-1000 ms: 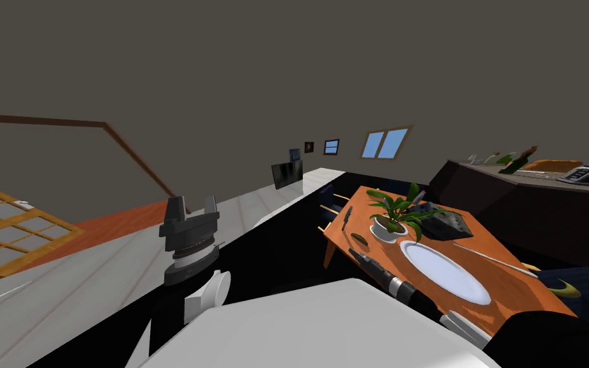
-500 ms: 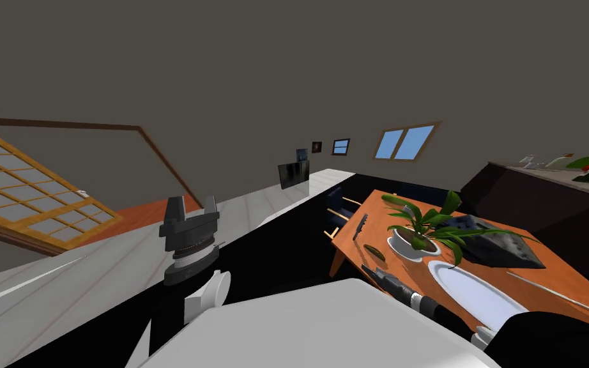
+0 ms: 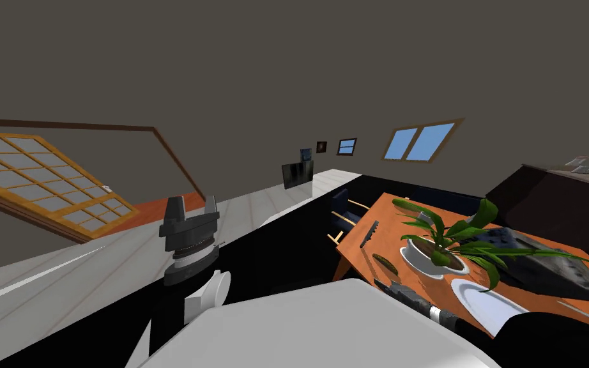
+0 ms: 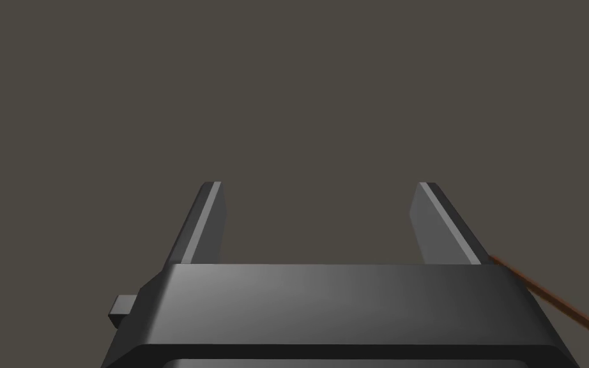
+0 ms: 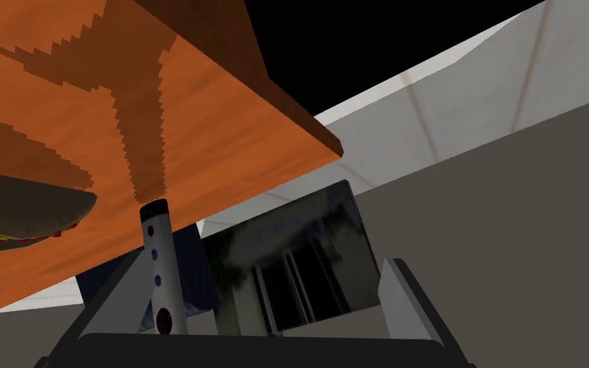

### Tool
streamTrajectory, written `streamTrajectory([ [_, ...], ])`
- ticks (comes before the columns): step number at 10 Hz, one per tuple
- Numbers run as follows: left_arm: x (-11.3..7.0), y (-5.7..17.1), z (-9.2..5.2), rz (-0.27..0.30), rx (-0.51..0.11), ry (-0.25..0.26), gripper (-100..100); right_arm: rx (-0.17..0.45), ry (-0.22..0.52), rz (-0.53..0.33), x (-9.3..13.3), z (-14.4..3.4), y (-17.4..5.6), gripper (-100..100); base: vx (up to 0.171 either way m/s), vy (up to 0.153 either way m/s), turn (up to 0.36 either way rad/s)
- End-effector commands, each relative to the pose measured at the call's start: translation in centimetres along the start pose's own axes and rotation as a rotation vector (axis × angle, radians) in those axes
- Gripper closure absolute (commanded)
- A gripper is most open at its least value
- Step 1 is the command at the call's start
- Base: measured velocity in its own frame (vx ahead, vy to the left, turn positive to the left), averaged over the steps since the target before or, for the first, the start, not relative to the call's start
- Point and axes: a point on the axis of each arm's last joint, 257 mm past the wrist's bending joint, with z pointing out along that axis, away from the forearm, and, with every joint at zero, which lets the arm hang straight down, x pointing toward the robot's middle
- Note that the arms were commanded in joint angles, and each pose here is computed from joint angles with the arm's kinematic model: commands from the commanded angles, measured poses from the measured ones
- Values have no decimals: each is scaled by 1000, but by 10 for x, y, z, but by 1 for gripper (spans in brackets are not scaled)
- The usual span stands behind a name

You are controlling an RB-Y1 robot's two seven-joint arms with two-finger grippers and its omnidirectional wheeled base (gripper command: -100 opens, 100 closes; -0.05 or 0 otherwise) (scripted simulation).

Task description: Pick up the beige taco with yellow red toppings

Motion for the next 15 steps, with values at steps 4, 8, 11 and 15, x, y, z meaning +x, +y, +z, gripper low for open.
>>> streamTrajectory([
  [4,0,0,0,0,0,0,0,103,187,-163,51,-34,-64,-100,105,-50,156],
  [8,0,0,0,0,0,0,0,154,331,-279,88,-65,-102,-100,107,-86,157],
  [11,0,0,0,0,0,0,0,166,411,-335,112,-81,-115,-100,68,-65,104],
  [15,0,0,0,0,0,0,0,154,533,-415,154,-104,-125,-100,85,-67,118],
])
